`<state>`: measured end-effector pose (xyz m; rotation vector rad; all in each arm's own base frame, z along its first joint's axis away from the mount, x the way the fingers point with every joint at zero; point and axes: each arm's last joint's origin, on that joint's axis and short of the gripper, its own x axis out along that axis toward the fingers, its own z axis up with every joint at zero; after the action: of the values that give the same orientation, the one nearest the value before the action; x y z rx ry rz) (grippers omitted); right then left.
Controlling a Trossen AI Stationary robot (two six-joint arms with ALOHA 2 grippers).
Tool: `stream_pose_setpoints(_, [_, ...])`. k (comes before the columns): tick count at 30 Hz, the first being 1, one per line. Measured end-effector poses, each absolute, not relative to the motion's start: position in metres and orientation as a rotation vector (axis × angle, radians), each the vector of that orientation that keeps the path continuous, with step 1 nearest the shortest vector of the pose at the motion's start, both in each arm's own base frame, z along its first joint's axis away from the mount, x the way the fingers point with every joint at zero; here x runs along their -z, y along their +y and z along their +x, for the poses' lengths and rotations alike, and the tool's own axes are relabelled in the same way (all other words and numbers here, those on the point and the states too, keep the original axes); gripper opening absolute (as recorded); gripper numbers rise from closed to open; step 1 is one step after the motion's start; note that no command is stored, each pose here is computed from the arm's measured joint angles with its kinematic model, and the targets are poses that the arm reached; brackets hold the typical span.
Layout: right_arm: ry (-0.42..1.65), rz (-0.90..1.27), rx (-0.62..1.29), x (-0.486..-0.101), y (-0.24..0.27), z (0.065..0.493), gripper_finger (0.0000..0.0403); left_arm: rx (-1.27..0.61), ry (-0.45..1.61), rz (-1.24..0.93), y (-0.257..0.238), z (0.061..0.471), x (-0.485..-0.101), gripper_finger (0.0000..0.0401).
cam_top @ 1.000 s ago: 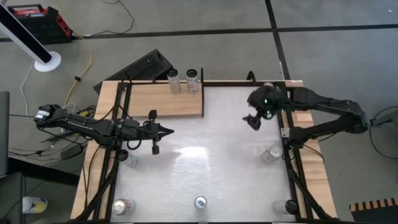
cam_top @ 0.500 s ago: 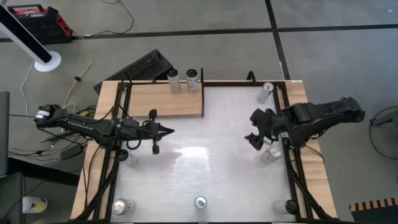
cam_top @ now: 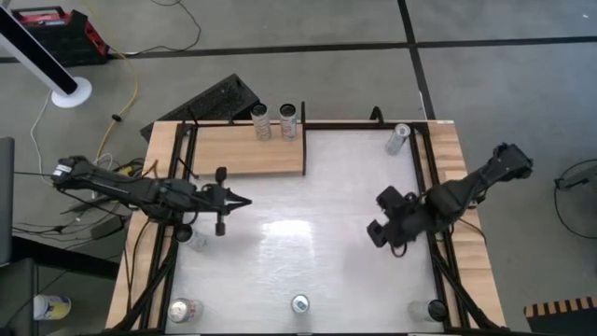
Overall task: Place canned beverage on shelf
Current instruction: Put the top red bull soda can beside the tropical vibe soda can on the shelf
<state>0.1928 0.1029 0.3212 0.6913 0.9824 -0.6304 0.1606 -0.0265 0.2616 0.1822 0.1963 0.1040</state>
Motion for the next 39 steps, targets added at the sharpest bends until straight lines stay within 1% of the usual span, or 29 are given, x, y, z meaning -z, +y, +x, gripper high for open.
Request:
stream_pose_setpoints(2, [1.008,0.678,0.652,-0.326,0.113,0.196,0.0388,-0.105,0.163,0.175,-0.025,0.153,-0.267,0.0002])
stream_pose_setpoints(8, [1.095,0.602,0.804,-0.339,0.138,0.198,0.0388,-0.108,0.121,0.162,-0.02,0.128,-0.275,0.0002])
stream_pose_setpoints(12, [1.108,0.576,0.759,-0.338,0.15,0.203,0.0388,-0.1,0.105,0.156,-0.018,0.121,-0.277,0.0002])
stream_pose_setpoints(17, [1.175,0.584,0.794,-0.328,0.152,0.203,0.0388,-0.063,0.098,0.152,-0.019,0.12,-0.278,0.0002])
stream_pose_setpoints(20, [1.194,0.584,0.808,-0.326,0.151,0.201,0.0388,-0.008,0.102,0.148,-0.021,0.122,-0.277,0.0008])
stream_pose_setpoints(24, [1.191,0.556,0.77,-0.329,0.148,0.199,0.0388,0.03,0.118,0.115,-0.023,0.124,-0.275,0.0035])
stream_pose_setpoints(30, [1.178,0.522,0.743,-0.334,0.137,0.201,0.0388,0.035,0.132,0.072,-0.024,0.127,-0.273,0.0087])
stream_pose_setpoints(34, [1.154,0.443,0.721,-0.335,0.134,0.203,0.0388,0.037,0.13,0.069,-0.024,0.127,-0.274,0.0123])
stream_pose_setpoints(39, [1.08,0.397,0.775,-0.338,0.114,0.212,0.0388,0.022,0.131,0.07,-0.023,0.127,-0.274,0.0162])
